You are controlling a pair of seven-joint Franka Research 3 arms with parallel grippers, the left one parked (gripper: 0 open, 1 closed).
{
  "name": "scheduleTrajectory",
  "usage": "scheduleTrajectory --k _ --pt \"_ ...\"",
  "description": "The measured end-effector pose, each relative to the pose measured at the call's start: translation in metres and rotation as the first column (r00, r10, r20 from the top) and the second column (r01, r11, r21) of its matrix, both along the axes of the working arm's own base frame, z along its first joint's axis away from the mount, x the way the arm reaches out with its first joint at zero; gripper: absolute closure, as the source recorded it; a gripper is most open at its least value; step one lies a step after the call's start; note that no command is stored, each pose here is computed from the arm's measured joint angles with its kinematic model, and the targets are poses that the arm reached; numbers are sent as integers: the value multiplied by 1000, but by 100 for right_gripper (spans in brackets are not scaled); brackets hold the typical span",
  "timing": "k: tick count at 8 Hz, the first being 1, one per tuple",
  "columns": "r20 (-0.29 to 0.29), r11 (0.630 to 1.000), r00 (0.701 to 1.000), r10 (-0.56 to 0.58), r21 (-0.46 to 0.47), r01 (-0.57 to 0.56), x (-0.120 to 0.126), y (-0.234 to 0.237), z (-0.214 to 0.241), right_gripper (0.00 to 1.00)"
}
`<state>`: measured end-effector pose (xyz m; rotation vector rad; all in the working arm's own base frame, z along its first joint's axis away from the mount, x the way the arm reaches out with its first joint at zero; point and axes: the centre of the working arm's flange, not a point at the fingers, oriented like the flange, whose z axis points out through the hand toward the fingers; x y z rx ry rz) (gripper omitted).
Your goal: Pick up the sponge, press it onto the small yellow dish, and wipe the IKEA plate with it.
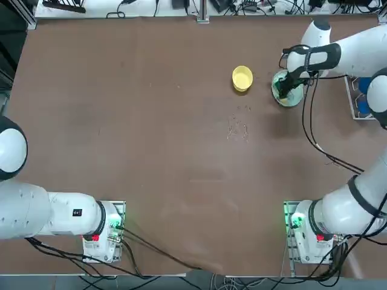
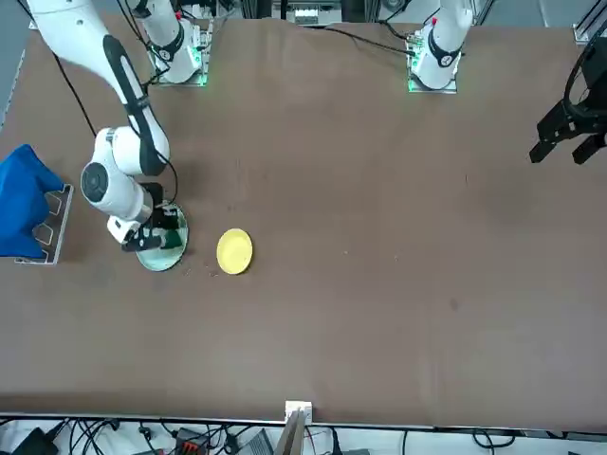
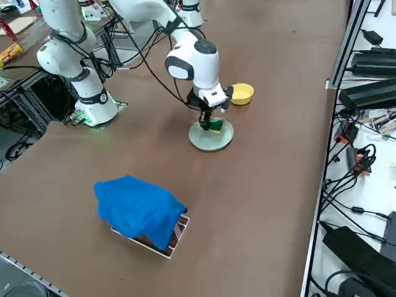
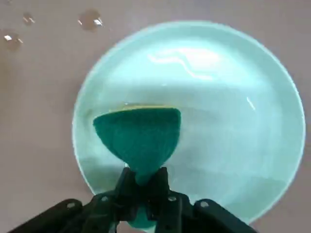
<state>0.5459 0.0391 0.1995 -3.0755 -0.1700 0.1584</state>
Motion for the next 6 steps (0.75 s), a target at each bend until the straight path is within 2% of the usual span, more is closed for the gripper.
scheduleTrajectory --k 3,6 --pt "-8 1000 1000 26 6 -26 -10 -25 -4 90" --pt "11 996 997 80 24 -80 -8 -76 -2 90"
